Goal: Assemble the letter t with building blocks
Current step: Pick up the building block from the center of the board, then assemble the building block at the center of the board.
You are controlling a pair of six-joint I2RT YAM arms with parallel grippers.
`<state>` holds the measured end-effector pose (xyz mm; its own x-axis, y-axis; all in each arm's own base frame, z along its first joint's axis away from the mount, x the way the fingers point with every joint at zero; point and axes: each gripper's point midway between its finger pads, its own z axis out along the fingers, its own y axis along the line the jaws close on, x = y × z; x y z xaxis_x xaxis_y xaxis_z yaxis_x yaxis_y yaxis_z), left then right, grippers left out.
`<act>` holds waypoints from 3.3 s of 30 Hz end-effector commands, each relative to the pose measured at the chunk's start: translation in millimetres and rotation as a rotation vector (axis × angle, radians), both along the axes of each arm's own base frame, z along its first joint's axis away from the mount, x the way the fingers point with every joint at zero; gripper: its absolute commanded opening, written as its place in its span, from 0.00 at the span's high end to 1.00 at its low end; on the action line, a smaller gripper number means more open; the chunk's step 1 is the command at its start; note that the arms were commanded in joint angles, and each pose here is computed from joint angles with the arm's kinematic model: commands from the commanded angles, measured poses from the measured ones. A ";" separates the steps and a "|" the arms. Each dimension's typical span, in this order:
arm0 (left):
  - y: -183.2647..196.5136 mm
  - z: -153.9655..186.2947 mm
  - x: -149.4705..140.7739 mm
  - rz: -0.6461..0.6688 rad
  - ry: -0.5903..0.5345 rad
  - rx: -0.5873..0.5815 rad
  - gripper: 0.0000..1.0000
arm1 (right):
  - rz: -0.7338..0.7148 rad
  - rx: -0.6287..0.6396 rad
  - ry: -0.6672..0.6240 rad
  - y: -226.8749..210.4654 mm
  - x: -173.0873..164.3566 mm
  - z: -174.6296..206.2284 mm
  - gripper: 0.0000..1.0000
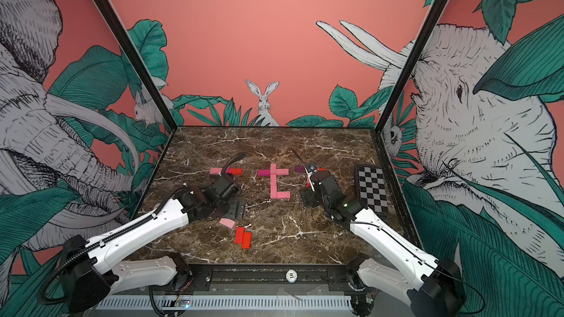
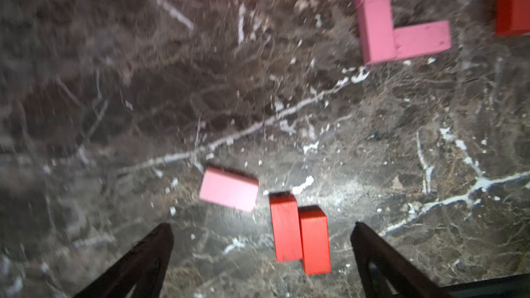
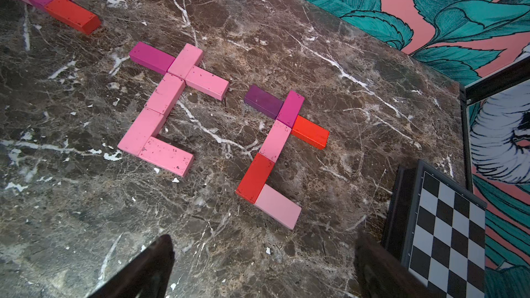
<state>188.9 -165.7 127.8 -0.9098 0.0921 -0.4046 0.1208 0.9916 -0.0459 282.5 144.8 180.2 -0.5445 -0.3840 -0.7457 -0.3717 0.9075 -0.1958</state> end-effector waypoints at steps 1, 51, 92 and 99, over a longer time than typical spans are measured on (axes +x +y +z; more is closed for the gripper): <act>24.3 -4.9 -17.5 0.304 -0.019 -0.002 0.01 | -0.018 0.015 -0.038 -0.4 7.1 9.6 0.04; 31.9 -121.8 6.4 0.544 0.070 -0.049 0.74 | -0.006 0.005 -0.016 3.5 8.9 16.5 0.05; 65.8 -64.3 167.4 -0.012 0.201 -0.005 1.00 | -0.034 -0.055 -0.011 -5.7 10.2 14.6 0.05; 72.2 -73.8 182.0 0.032 0.198 0.040 1.00 | -0.034 -0.066 -0.009 -7.3 9.9 13.6 0.05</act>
